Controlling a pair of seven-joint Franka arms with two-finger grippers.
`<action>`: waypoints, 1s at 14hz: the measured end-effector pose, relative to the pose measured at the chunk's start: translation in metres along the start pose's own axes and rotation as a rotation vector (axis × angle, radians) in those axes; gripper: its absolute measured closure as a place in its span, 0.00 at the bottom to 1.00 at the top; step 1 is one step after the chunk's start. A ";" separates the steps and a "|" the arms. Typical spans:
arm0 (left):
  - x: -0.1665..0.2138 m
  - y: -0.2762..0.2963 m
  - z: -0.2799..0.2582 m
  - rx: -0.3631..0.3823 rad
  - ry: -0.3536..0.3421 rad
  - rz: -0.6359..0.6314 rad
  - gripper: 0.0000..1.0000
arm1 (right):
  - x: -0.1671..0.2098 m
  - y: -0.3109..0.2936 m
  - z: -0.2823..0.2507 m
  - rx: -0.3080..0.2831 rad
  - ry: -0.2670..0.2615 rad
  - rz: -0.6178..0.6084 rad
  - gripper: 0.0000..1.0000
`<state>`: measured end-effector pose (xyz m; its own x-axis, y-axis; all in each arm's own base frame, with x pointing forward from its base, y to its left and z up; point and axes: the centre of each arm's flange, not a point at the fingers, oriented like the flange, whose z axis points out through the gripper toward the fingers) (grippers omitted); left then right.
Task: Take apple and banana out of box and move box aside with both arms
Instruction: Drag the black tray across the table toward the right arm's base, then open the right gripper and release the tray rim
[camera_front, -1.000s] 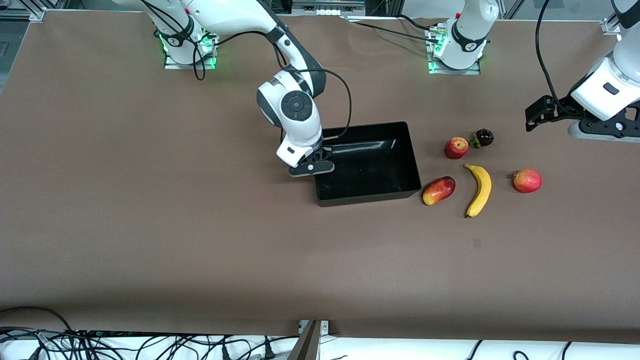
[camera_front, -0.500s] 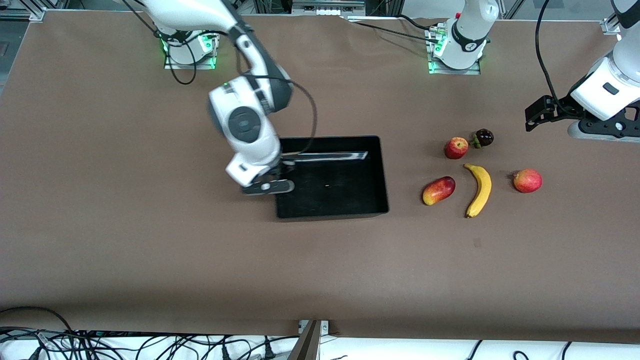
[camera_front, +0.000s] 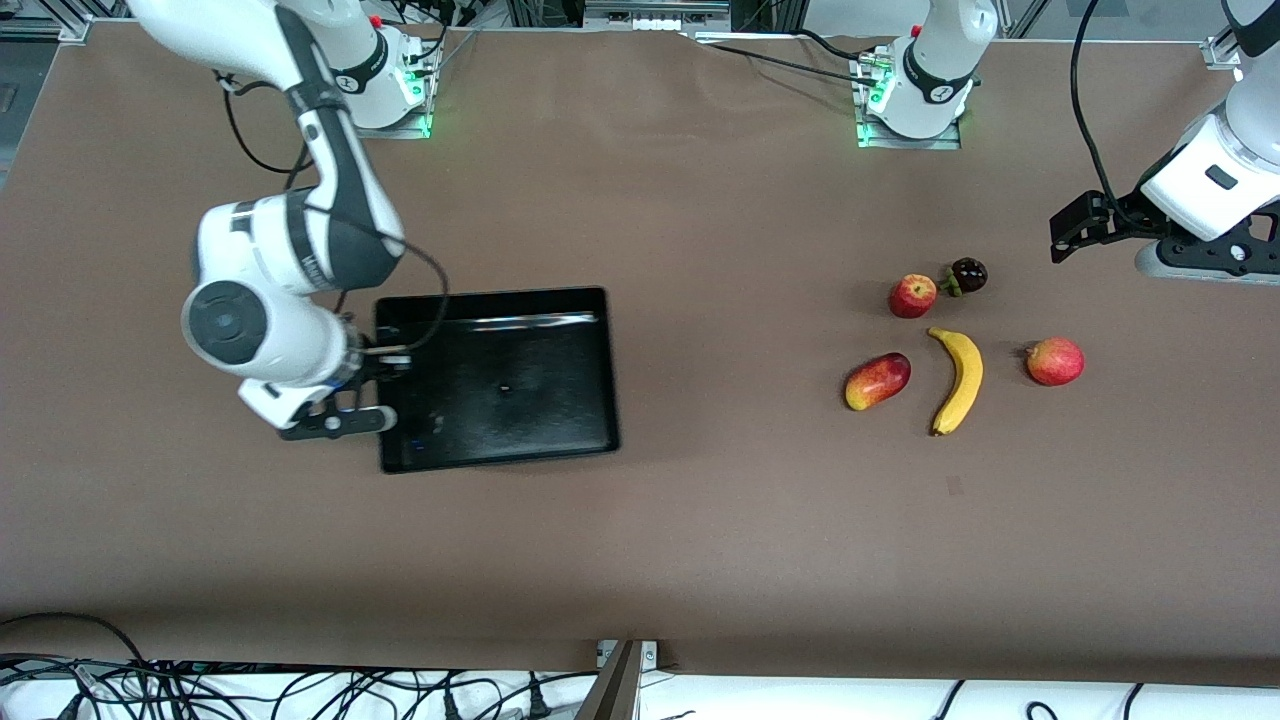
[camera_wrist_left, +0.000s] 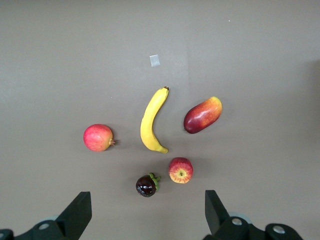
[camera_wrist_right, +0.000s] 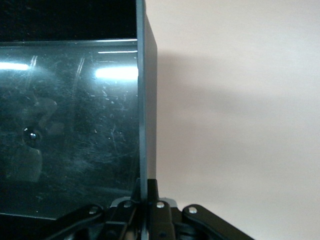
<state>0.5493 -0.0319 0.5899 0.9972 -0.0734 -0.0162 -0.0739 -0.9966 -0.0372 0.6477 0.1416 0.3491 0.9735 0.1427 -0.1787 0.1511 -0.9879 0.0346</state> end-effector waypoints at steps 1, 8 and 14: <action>0.000 0.000 0.000 0.000 0.000 0.000 0.00 | -0.001 0.023 0.007 0.001 -0.010 -0.014 0.95; 0.000 0.000 0.000 0.000 0.000 0.000 0.00 | -0.025 0.166 0.077 0.096 0.019 -0.097 0.95; 0.000 0.000 0.000 0.000 0.001 0.000 0.00 | -0.054 0.180 0.119 0.143 0.066 -0.010 0.95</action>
<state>0.5491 -0.0321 0.5901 0.9972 -0.0737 -0.0157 -0.0743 -0.9965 -0.0372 0.6018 -0.0516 0.2483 0.9819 0.1517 -0.1136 0.1396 -0.9843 -0.1081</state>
